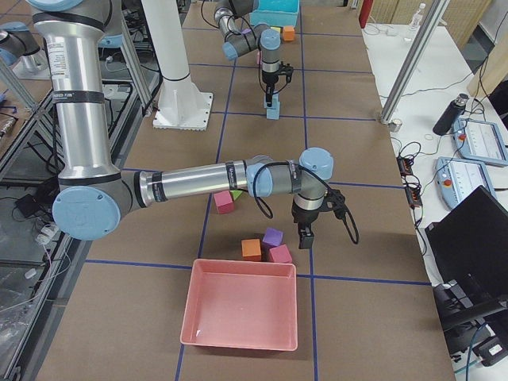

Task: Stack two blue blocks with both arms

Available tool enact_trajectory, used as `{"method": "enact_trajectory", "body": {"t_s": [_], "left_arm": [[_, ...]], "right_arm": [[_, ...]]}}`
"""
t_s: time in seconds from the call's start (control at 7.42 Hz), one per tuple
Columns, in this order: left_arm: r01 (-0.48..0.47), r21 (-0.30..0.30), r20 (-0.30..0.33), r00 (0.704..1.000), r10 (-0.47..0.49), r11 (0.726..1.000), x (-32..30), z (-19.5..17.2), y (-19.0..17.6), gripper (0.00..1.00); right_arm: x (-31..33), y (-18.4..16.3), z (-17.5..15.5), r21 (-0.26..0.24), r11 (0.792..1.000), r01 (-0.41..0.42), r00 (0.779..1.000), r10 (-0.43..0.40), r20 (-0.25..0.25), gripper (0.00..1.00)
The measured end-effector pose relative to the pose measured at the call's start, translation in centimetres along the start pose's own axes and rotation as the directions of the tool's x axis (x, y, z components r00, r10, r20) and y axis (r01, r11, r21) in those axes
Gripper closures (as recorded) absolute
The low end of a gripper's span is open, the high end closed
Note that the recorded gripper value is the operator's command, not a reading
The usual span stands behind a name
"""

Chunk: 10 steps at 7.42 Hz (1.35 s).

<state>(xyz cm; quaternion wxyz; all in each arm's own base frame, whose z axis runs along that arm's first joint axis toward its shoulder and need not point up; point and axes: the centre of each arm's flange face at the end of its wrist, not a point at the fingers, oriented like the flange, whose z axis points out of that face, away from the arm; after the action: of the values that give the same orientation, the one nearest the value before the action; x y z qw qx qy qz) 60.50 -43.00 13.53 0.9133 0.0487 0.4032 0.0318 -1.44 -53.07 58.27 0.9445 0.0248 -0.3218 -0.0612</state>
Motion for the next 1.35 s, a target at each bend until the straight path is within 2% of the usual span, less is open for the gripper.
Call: {"method": "enact_trajectory", "body": {"t_s": [0.4, 0.67, 0.94, 1.21, 1.35], "left_arm": [[0.019, 0.016, -0.031, 0.999, -0.018, 1.0, 0.2, -2.1, 0.1, 0.02], [0.04, 0.004, -0.072, 0.997, -0.04, 0.999, -1.4, -7.1, -0.8, 0.02], [0.043, -0.001, -0.088, 0.995, -0.043, 0.999, -7.5, -10.9, -0.8, 0.02], [-0.085, 0.039, -0.051, 0.995, 0.087, 0.996, -16.7, -12.5, -1.8, 0.02], [-0.149, 0.034, -0.026, 0.988, 0.15, 0.988, -22.1, -13.1, -3.3, 0.02]], "right_arm": [[0.0, 0.0, 0.0, 0.0, 1.0, 0.0, 1.0, 0.0, 0.001, 0.0], [0.0, 0.0, -0.1, 0.001, 1.0, 0.001, 1.0, -0.001, 0.003, 0.0], [0.1, 0.5, 0.1, -0.003, 1.0, 0.0, 1.0, 0.0, 0.008, 0.0], [0.7, 1.4, 0.6, -0.014, 1.0, -0.001, 1.0, 0.001, 0.007, 0.0], [1.4, 2.1, 0.9, -0.02, 1.0, -0.011, 1.0, 0.011, 0.005, 0.0]]}}
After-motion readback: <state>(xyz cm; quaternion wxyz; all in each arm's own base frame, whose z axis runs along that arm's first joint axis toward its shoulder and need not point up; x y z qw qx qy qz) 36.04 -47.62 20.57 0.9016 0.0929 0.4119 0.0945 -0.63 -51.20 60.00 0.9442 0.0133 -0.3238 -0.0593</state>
